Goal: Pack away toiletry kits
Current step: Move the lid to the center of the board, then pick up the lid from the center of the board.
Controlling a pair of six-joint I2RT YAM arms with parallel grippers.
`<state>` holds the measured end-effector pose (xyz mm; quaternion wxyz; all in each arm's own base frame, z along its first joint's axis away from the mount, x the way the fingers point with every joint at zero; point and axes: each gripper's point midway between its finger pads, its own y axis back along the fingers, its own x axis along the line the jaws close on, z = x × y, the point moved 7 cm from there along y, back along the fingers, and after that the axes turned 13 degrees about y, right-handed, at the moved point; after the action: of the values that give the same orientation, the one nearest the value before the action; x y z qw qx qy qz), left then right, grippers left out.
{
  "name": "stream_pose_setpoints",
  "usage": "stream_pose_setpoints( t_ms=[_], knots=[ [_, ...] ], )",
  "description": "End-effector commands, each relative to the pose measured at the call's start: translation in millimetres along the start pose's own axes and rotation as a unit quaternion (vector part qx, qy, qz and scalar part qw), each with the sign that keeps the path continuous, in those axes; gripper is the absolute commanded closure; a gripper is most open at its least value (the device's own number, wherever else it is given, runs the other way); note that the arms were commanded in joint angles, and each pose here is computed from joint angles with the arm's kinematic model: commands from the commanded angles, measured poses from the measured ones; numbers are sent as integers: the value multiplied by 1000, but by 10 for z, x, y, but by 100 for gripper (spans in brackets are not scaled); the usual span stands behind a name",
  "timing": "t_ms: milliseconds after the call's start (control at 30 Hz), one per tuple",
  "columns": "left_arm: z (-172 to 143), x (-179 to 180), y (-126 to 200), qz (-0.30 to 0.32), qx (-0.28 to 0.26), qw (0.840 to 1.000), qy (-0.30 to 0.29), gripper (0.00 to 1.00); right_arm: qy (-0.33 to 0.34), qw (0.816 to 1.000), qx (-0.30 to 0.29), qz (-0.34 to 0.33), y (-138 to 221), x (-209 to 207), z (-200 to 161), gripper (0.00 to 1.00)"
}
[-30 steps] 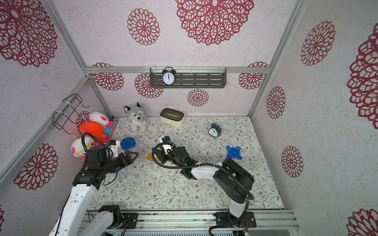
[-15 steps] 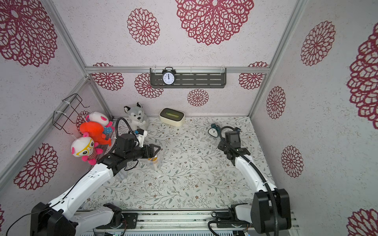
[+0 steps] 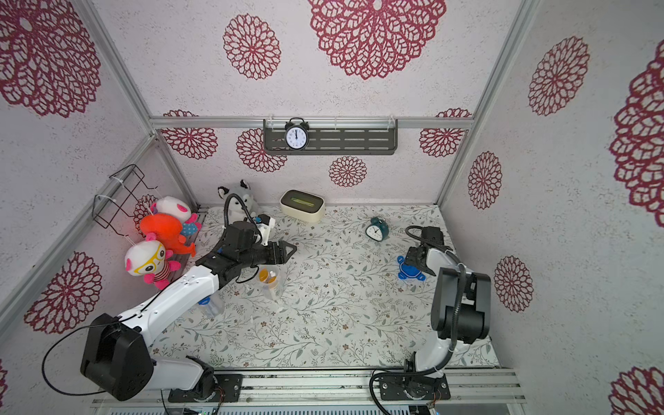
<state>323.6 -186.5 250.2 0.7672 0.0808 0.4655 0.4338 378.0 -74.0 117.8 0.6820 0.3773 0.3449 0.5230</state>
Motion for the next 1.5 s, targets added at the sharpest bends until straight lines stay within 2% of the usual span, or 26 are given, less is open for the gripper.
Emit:
stream_pose_setpoints(
  t_ms=[0, 133, 267, 467, 633, 833, 1000, 1100, 1200, 1367, 1467],
  knots=[
    [99, -97, -68, -14, -7, 1000, -11, 24, 18, 1000, 0, 24, -116, -64, 156, 21],
    [153, -139, -161, -22, 0, 1000, -2, 22, 9, 996, 2, 88, -282, 71, 119, 21],
    [194, -146, -213, -24, -4, 1000, 0, 22, 6, 988, 2, 154, -293, 330, -21, 21],
    [236, -125, -329, -19, -3, 1000, 2, 22, 28, 976, 20, 216, -90, 1022, -317, 22],
    [182, -116, -493, -28, 28, 999, 3, 23, 38, 961, 42, 272, 70, 1720, -575, 25],
    [45, -127, -597, -29, 63, 998, -1, 25, 65, 944, 30, 322, 408, 2276, -627, 26],
    [-18, -186, -672, -38, 80, 996, 1, 26, 94, 955, -4, 282, 743, 2022, -402, 27],
    [-86, -245, -763, -35, 99, 995, -7, 29, 77, 957, 20, 278, 802, 1786, -488, 33],
    [-189, -281, -916, -26, 133, 991, -14, 33, 46, 953, 62, 294, 786, 1656, -742, 42],
    [-369, -392, -1186, -34, 186, 982, -14, 44, -11, 935, 109, 339, 755, 1650, -1064, 52],
    [-474, -447, -1321, -36, 206, 978, -10, 54, -33, 924, 122, 360, 724, 1679, -1146, 57]
  ],
)
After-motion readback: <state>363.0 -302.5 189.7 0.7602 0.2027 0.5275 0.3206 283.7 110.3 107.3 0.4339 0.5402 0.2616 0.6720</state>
